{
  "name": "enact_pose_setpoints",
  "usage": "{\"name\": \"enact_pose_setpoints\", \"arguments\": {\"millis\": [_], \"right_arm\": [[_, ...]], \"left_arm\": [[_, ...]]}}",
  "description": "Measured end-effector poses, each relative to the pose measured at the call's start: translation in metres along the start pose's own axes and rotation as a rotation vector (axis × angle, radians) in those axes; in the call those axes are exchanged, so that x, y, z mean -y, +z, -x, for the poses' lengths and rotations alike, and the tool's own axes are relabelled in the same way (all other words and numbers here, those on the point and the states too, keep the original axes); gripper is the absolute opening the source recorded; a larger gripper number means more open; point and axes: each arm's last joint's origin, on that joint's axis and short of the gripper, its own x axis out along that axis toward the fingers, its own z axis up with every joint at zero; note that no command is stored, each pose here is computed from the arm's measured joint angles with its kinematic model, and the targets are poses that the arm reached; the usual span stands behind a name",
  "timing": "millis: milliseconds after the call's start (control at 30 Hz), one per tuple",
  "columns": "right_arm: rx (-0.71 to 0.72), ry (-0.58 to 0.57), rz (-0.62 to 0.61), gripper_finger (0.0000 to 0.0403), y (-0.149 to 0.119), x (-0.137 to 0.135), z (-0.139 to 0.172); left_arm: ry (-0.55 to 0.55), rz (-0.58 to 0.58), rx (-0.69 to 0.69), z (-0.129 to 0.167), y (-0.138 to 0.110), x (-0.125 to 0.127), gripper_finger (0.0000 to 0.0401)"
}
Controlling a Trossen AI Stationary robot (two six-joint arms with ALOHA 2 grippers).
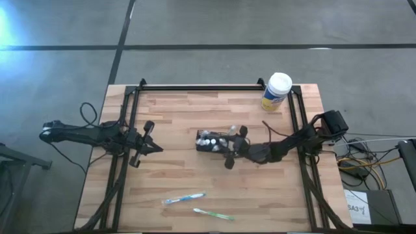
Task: Pick & Place toothbrushing station
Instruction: Put the blue toothbrush into the wire organizer
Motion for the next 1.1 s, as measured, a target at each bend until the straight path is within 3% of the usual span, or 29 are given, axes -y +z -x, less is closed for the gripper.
{"name": "enact_pose_setpoints", "arguments": {"millis": [333,633,800,1100], "right_arm": [[0.098,0.019,-0.023,0.0178,0.040,0.006,0.016],[0.108,0.128,-0.007,0.0170,0.078,0.007,0.063],[0.076,0.214,0.003,0.0151,0.085,0.006,0.092],[0.254,0.284,-0.063,0.0074,0.073,0.022,0.128]], "left_arm": [[-0.001,0.002,-0.001,0.000,0.000,0.000,0.0012],[-0.001,0.003,-0.011,0.000,-0.001,0.000,0.0006],[0.020,0.016,-0.011,0.000,-0.001,-0.001,0.0006],[0.079,0.052,-0.010,0.000,-0.001,-0.002,0.0008]]}}
